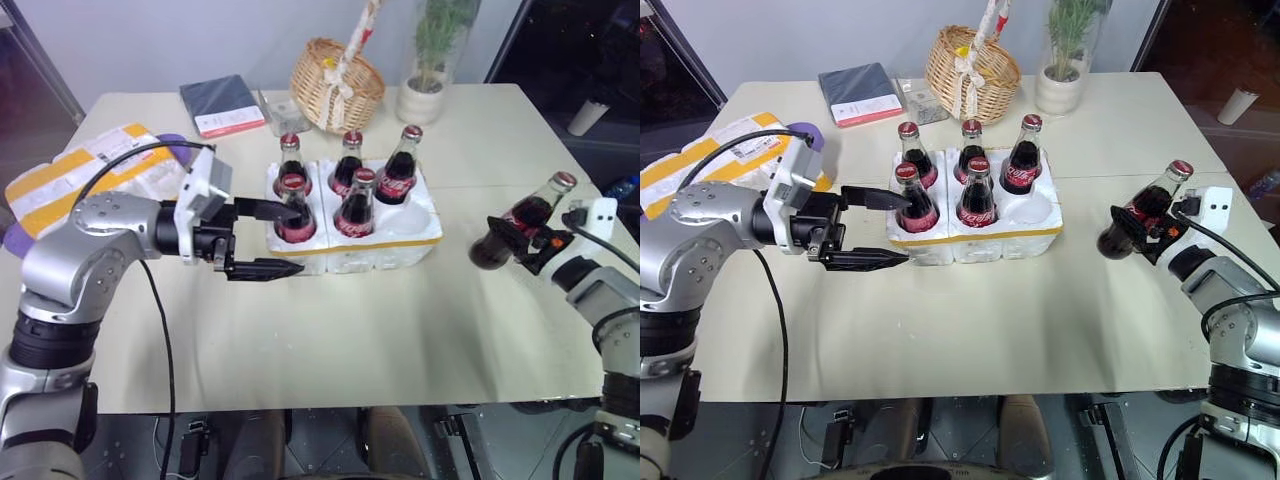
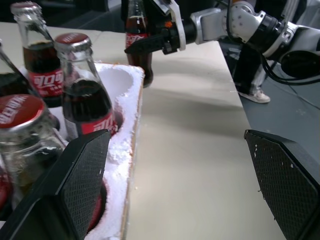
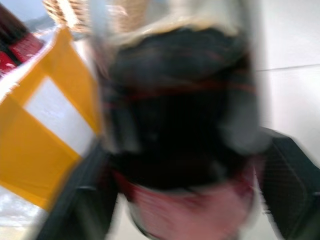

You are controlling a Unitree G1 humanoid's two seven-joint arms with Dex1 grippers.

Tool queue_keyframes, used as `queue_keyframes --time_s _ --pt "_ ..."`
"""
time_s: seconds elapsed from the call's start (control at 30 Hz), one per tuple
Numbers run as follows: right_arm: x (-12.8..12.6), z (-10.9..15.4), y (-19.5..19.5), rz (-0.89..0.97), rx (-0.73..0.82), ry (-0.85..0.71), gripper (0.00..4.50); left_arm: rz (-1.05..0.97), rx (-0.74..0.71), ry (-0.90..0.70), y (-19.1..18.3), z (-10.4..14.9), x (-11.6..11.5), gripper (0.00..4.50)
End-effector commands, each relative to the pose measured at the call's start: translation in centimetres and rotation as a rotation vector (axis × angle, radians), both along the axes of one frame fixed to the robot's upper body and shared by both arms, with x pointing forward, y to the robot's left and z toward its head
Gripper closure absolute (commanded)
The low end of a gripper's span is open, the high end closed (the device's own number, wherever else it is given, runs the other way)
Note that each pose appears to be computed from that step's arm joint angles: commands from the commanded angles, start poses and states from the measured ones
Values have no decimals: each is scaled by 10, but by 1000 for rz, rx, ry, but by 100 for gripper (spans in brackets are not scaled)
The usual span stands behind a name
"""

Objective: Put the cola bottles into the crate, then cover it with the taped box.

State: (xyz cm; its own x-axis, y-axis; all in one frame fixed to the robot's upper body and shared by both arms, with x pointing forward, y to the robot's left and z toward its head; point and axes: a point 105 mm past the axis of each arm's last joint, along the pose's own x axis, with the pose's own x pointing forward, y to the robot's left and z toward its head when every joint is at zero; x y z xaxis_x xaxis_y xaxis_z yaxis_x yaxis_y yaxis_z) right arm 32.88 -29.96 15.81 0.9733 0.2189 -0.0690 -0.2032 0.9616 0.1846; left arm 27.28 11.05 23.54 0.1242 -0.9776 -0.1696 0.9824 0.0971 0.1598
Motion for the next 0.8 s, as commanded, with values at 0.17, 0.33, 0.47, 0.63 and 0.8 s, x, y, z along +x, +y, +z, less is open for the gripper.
queue_keyframes --time_s 0.17,0.33,0.47,0.63,0.8 --pt "-20 66 25 98 -113 -227 168 0 1 -33 3 5 -2 0" --pt "-29 121 59 239 -108 -358 168 37 -7 -16 11 4 0 0" --pt "-24 142 99 398 -9 -385 168 72 -4 -36 13 1 4 0" --pt "-5 140 124 471 -31 -353 168 104 -15 -53 15 3 12 0" --pt "4 124 133 516 -72 -284 168 120 -14 -73 16 6 13 0"
